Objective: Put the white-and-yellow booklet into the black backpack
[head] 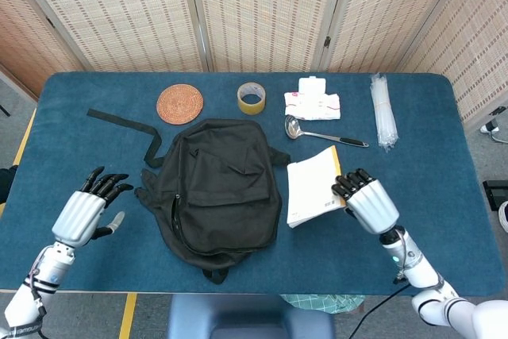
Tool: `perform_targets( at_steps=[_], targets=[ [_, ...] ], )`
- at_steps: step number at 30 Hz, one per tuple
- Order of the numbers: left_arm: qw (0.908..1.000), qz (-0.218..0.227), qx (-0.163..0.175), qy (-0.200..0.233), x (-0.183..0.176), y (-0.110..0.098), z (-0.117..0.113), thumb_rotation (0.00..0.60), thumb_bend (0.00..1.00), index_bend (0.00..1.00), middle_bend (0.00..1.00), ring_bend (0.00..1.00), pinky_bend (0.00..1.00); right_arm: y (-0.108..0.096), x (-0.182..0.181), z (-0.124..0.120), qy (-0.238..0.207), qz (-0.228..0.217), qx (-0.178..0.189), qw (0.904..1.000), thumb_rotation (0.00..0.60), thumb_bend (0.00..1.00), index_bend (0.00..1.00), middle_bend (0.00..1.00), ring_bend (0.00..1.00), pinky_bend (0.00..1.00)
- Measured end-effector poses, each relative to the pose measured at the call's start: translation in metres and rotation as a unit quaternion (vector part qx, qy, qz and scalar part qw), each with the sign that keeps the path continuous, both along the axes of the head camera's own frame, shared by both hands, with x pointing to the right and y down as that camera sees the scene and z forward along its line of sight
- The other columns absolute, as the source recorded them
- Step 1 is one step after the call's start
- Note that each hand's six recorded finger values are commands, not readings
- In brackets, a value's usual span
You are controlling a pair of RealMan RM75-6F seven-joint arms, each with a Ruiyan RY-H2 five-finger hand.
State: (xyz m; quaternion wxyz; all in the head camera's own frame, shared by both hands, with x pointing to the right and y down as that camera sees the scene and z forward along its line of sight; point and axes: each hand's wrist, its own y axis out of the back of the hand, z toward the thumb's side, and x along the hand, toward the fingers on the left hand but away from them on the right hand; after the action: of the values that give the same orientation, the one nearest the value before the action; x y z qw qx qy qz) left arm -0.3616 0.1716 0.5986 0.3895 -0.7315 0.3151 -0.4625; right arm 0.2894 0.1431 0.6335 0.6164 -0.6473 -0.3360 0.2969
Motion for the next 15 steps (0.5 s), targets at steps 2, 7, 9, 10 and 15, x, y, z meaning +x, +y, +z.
perform_targets(
  at_steps=[2, 7, 9, 10, 15],
  targets=[
    [0.9998, 0.019, -0.004, 0.006, 0.012, -0.005, 0.003, 0.6, 0.46, 0.31, 0.18, 0.17, 0.01, -0.006, 0.007, -0.016, 0.0, 0.004, 0.027, 0.9996, 0.6, 0.43, 0.83, 0.56, 0.53, 0.49],
    [0.9976, 0.065, -0.02, 0.015, 0.038, -0.008, 0.01, 0.6, 0.46, 0.31, 0.18, 0.17, 0.01, -0.017, 0.019, -0.05, 0.002, 0.013, 0.077, 0.9969, 0.6, 0.43, 0.84, 0.56, 0.53, 0.49],
    [0.9956, 0.087, -0.03, 0.015, 0.049, -0.004, 0.013, 0.6, 0.46, 0.31, 0.18, 0.17, 0.01, -0.02, 0.022, -0.061, 0.002, 0.017, 0.091, 0.9957, 0.6, 0.43, 0.84, 0.56, 0.53, 0.49],
    [0.9946, 0.097, -0.035, 0.014, 0.054, -0.003, 0.015, 0.6, 0.46, 0.31, 0.18, 0.17, 0.01, -0.022, 0.024, -0.068, 0.003, 0.02, 0.099, 0.9949, 0.6, 0.43, 0.84, 0.56, 0.53, 0.49],
    [0.987, 0.144, -0.068, 0.022, 0.083, 0.011, 0.025, 0.6, 0.44, 0.31, 0.18, 0.17, 0.01, -0.026, 0.031, -0.086, 0.006, 0.036, 0.117, 0.9925, 0.6, 0.43, 0.84, 0.56, 0.53, 0.49]
  ],
)
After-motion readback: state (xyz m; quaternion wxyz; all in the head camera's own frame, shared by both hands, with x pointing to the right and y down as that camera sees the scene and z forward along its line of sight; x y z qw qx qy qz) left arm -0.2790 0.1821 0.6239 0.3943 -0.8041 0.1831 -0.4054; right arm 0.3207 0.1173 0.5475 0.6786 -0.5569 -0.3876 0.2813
